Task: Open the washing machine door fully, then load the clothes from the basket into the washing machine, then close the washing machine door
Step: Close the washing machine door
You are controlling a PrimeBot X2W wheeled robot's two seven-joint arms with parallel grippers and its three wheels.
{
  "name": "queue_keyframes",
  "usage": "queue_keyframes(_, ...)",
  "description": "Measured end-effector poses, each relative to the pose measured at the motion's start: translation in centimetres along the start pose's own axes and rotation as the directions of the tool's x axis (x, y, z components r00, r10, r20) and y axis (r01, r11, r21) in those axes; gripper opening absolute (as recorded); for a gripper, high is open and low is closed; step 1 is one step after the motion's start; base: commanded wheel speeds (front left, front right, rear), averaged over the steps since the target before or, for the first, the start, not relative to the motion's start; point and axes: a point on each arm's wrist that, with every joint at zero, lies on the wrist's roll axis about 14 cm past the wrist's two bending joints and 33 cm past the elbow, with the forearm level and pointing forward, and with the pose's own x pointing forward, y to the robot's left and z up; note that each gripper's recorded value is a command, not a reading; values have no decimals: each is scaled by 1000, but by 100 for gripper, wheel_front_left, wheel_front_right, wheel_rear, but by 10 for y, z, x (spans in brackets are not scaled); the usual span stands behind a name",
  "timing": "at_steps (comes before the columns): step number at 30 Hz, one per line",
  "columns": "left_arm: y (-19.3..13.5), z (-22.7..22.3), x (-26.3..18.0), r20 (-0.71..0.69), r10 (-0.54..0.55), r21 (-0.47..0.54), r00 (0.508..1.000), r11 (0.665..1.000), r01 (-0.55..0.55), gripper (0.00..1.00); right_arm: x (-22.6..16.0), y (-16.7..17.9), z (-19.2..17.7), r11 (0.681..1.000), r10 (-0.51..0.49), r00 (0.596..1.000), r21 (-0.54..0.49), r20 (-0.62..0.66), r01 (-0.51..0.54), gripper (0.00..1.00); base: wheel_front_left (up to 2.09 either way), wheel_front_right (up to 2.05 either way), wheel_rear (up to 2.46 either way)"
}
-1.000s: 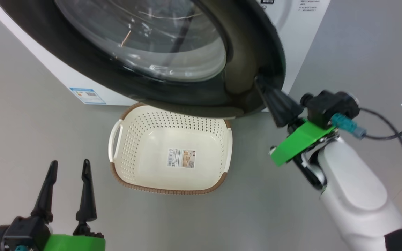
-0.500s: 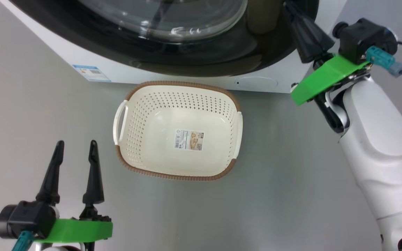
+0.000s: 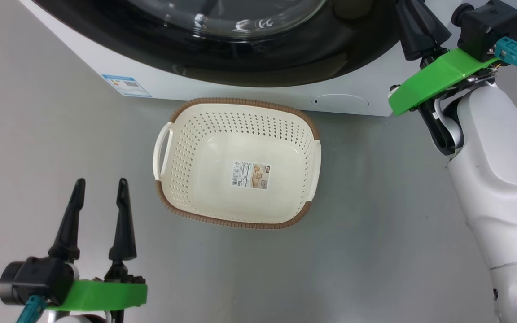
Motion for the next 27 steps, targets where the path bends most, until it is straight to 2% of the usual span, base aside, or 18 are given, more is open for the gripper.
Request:
queue_keyframes(7, 0, 4, -1, 12, 3, -1, 1000, 1000, -3, 100, -4, 8, 10, 999, 28, 999, -20, 21, -27, 0, 0, 0, 0)
queue_keyframes(14, -3, 10, -1, 31, -12, -4, 999, 1000, 12, 100, -37, 15, 0, 999, 34, 999, -18, -10, -35, 0, 0, 0, 0)
queue_keyframes(27, -17, 23, -11, 65, -69, -9, 995, 998, 70, 100, -123, -7, 12, 995, -104, 994, -3, -15, 104, 0, 0, 0, 0)
